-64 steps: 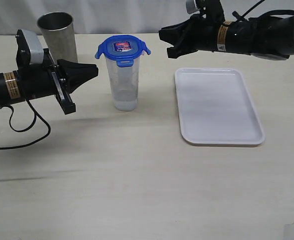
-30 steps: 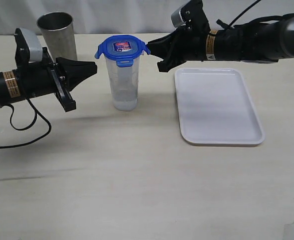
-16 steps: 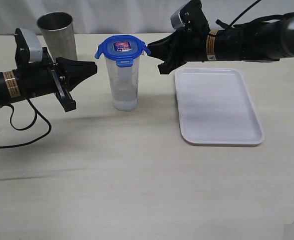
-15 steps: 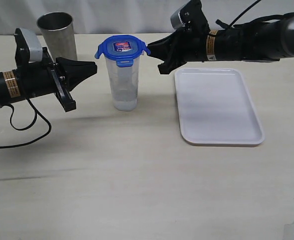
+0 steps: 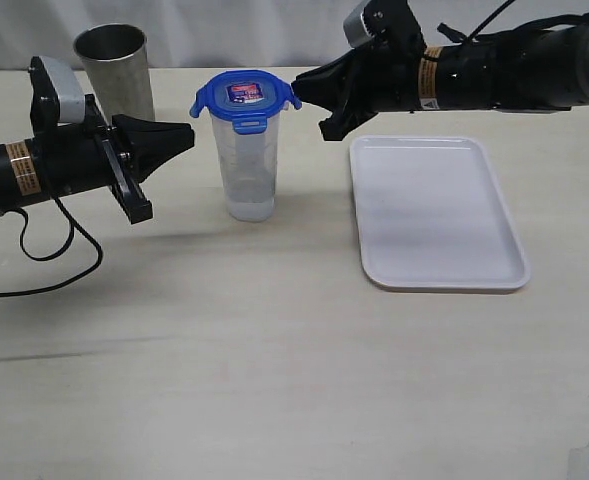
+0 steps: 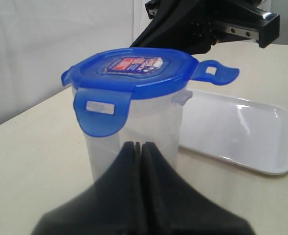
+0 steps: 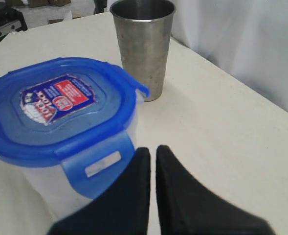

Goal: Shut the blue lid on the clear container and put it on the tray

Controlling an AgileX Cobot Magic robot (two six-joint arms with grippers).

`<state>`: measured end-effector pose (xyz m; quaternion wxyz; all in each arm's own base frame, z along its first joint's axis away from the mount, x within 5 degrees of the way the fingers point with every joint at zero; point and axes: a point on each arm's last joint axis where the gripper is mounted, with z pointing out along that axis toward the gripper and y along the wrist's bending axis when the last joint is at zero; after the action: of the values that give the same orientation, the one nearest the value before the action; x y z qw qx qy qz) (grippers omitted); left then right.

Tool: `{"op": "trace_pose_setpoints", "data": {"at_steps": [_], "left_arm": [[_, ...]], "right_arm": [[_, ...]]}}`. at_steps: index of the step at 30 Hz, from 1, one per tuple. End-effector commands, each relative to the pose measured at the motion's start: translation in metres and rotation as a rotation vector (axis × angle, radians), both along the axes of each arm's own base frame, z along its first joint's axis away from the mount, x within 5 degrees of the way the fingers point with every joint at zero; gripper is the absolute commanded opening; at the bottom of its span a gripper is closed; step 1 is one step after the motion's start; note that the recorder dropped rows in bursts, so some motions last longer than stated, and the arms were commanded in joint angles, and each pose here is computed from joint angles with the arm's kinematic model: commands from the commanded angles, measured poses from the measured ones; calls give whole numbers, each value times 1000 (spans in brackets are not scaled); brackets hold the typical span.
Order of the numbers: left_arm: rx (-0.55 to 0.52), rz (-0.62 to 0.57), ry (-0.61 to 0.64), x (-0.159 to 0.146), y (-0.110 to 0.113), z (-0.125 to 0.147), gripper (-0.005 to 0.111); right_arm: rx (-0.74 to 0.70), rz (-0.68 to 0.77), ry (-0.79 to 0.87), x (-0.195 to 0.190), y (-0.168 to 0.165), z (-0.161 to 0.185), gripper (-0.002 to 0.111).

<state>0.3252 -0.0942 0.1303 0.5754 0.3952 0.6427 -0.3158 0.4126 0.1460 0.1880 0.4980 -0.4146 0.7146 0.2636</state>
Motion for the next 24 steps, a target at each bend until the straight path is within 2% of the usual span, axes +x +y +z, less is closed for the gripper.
{"op": "trace_pose_setpoints", "data": {"at_steps": [1, 24], "left_arm": [[-13, 6, -7, 2, -1, 2, 0], [-19, 17, -7, 3, 0, 2, 0]], "right_arm": [[-10, 34, -13, -3, 1, 4, 4], [11, 32, 35, -4, 2, 4, 4]]}}
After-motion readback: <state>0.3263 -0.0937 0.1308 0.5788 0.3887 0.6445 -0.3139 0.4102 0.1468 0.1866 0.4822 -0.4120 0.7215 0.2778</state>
